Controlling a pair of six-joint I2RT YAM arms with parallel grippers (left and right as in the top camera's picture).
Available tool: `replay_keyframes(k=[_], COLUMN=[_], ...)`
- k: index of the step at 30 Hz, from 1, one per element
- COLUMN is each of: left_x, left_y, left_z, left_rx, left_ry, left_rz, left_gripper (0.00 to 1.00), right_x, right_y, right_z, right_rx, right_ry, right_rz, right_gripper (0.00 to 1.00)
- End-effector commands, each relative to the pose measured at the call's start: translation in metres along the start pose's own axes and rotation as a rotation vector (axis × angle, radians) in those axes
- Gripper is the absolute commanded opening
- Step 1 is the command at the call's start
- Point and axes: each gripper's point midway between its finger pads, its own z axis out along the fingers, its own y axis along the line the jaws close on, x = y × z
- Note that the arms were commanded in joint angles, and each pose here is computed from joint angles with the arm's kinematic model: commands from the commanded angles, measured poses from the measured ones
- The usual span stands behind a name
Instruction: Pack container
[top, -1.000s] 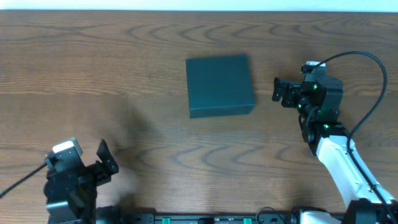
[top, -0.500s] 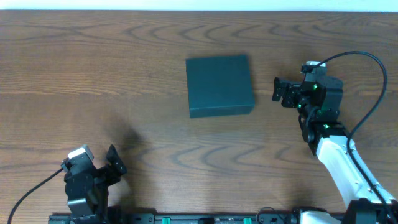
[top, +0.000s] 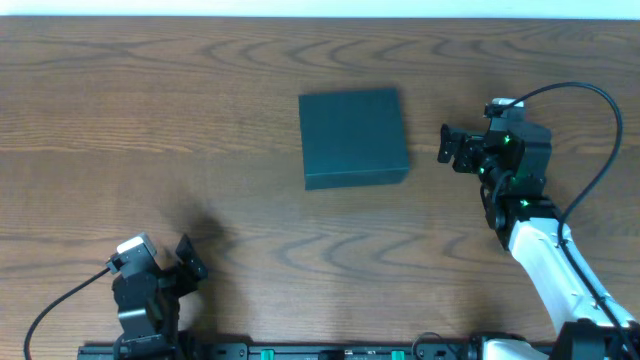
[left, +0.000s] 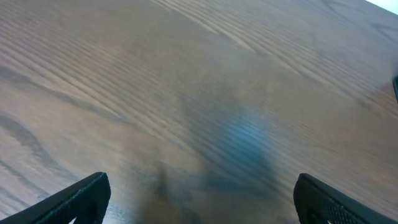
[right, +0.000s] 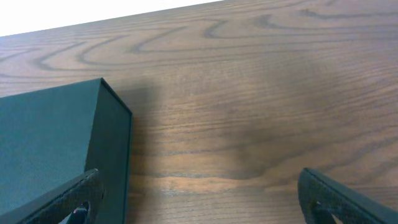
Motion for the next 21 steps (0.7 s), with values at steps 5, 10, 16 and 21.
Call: replay_keyframes(k=[5, 10, 16, 21], left_x=[0.006, 0.011, 0.022, 0.024], left_y=[-0.009, -0.01, -0.011, -0.017], left_z=[0.004, 0.004, 0.002, 0.001], left_rx=[0.047, 0.054, 0.061, 0.086], left_ry=[0.009, 0.032, 0.075, 0.081], left_rz=[-0.011, 0.008, 0.084, 0.101], left_gripper=[0.95, 0.95, 0.95, 0.95], right_x=[-0.007, -0.007, -0.007, -0.007], right_y=[-0.003, -0.003, -0.003, -0.003], right_z=[-0.002, -0.002, -0.002, -0.002], right_rx=[0.01, 0.01, 0.01, 0.01], right_ry=[-0.017, -0.017, -0.017, -0.017], right_rz=[-0.001, -0.001, -0.001, -0.001], right_gripper=[0.99, 0.99, 0.99, 0.99])
